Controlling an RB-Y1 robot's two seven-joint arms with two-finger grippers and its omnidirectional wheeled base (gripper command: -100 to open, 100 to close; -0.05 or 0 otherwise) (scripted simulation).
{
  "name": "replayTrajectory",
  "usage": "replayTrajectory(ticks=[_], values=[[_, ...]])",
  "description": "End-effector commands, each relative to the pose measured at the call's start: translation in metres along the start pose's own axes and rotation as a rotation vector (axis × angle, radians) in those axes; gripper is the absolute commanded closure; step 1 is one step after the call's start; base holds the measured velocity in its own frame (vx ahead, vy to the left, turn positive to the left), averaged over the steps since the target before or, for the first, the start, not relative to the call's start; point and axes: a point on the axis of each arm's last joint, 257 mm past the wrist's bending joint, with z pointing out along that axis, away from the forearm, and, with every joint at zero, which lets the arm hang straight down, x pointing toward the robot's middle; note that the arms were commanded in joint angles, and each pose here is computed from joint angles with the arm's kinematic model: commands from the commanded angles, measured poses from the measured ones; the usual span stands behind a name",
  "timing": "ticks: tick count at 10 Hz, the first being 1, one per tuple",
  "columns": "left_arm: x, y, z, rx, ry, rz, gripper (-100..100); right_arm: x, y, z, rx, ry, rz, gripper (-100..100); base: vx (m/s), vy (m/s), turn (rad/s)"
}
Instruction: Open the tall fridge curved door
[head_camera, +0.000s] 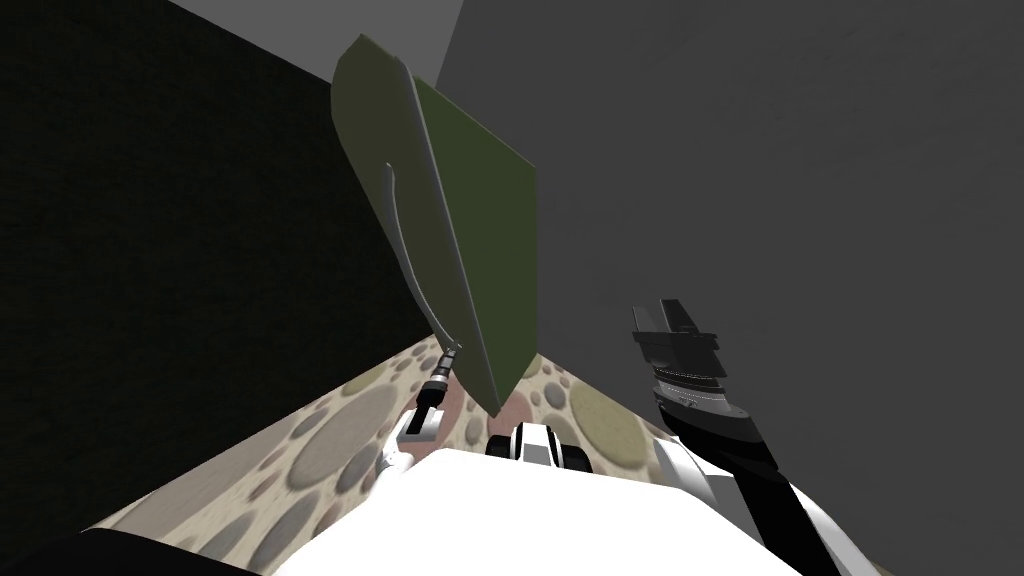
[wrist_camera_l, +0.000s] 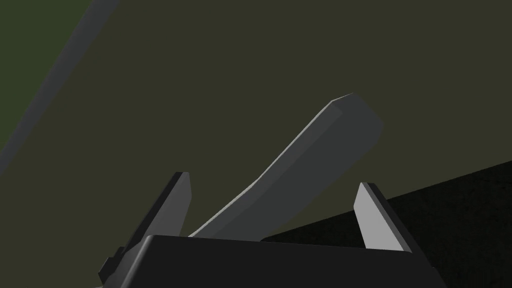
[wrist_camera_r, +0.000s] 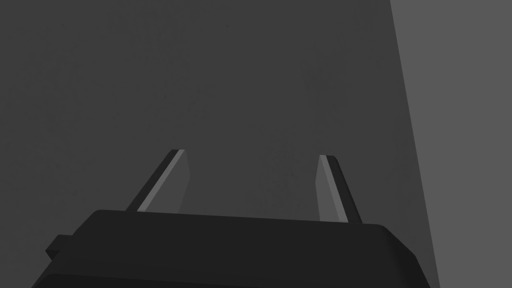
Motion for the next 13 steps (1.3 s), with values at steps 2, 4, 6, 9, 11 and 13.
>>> replayTrajectory(ticks=[2,4,6,9,11,13], values=[[-0.018,0.001,0.013,-0.017,0.01,0.043,-100,0.0,0.0,0.0,0.0,0.0,0.0,0,-0.025,-0.031,0.004],[-0.031,0.001,0.021,-0.026,0.014,0.074,-100,0.0,0.0,0.0,0.0,0.0,0.0,0,-0.026,-0.039,0.005],[-0.044,0.001,0.029,-0.037,0.019,0.107,-100,0.0,0.0,0.0,0.0,0.0,0.0,0,-0.028,-0.044,0.004],[-0.064,-0.001,0.041,-0.059,0.021,0.153,-100,0.0,0.0,0.0,0.0,0.0,0.0,0,-0.038,-0.046,0.005],[-0.076,-0.002,0.048,-0.075,0.021,0.178,-100,0.0,0.0,0.0,0.0,0.0,0.0,0,-0.032,-0.043,0.005],[-0.087,-0.003,0.054,-0.09,0.019,0.2,-100,0.0,0.0,0.0,0.0,0.0,0.0,0,-0.031,-0.038,0.004]])
